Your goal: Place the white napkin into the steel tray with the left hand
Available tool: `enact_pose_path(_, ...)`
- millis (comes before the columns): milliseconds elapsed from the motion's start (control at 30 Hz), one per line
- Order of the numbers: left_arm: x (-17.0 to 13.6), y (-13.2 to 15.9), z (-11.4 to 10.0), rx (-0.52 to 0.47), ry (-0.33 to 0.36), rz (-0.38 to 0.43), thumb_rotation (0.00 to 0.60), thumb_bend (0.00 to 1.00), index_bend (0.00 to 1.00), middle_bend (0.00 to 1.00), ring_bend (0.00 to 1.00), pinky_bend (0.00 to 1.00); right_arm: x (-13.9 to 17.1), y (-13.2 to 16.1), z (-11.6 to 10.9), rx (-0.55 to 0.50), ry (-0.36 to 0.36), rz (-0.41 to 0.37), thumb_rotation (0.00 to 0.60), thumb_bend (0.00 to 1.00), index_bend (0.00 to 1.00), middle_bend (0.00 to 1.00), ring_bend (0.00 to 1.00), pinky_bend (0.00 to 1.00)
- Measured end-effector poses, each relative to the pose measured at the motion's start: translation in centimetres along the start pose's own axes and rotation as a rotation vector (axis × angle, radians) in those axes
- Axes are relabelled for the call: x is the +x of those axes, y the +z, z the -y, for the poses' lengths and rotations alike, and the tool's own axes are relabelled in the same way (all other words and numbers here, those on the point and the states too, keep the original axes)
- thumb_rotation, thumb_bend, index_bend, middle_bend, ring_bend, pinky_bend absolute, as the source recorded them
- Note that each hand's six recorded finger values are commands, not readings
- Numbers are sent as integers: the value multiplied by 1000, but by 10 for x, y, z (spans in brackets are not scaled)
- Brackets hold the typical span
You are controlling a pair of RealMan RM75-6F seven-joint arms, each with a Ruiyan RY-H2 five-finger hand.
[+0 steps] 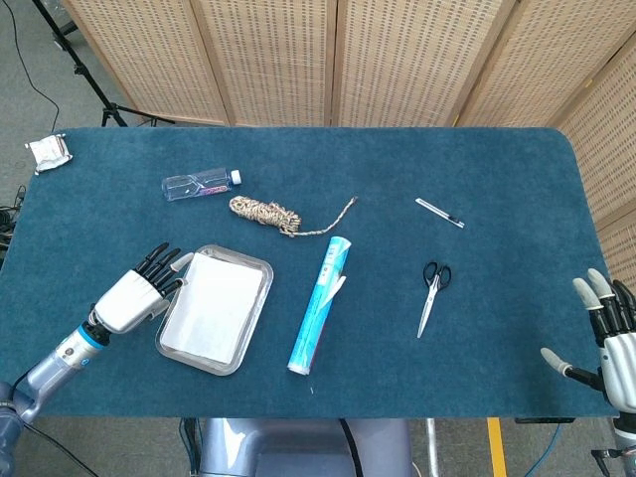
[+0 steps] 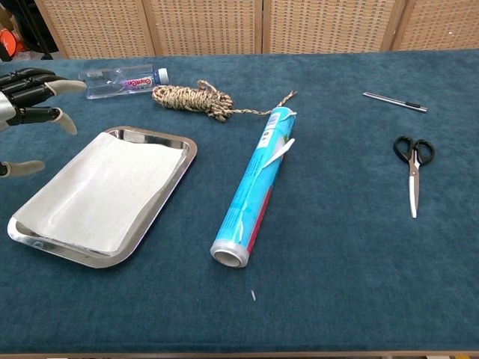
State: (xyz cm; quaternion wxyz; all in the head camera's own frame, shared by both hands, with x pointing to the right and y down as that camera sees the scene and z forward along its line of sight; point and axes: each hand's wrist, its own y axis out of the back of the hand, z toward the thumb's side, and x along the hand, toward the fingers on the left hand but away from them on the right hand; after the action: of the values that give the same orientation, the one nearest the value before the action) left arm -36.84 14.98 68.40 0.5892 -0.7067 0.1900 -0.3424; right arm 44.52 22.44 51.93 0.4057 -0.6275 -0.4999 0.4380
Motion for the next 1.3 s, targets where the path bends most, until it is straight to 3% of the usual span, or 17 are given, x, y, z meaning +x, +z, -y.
enact_pose_path(167,0,1,4,-51,-24,-4,600,226,294,0,0,0,0,0,0,1,2,-1,600,0,1,0,0,0)
enact_pose_path(367,2,9,6,-216,-53,-5,600,221,294,0,0,0,0,0,0,2,3,0,600,0,1,0,0,0)
enact_pose_path(633,8,20,-6,-392,-80,-6,597,207,301,13,0,3,0,0,0,3,3,-1,600,0,1,0,0,0)
enact_pose_path(733,10,22,-12,-448,-102,-23,568,224,304,18,0,8,0,0,0,3,1,0,600,0,1,0,0,0)
enact_pose_path(867,13,23,-21,-512,-147,-54,484,229,314,31,0,17,0,0,-1,1,-1,0,600,0,1,0,0,0)
enact_pose_path(967,14,24,-25,-558,-207,-88,470,224,317,42,0,28,0,0,-1,0,-3,-1,600,0,1,0,0,0)
enact_pose_path(1100,14,27,-27,-634,-349,-142,459,212,317,55,0,37,0,1,-1,0,-4,-4,600,0,1,0,0,0)
enact_pose_path(1200,14,27,-28,-659,-450,-181,455,200,317,65,0,43,0,0,-1,0,-5,-4,600,0,1,0,0,0)
enact_pose_path(1300,16,20,-33,-648,-506,-214,451,198,317,70,0,45,0,0,-1,-1,-6,-3,600,0,1,0,0,0)
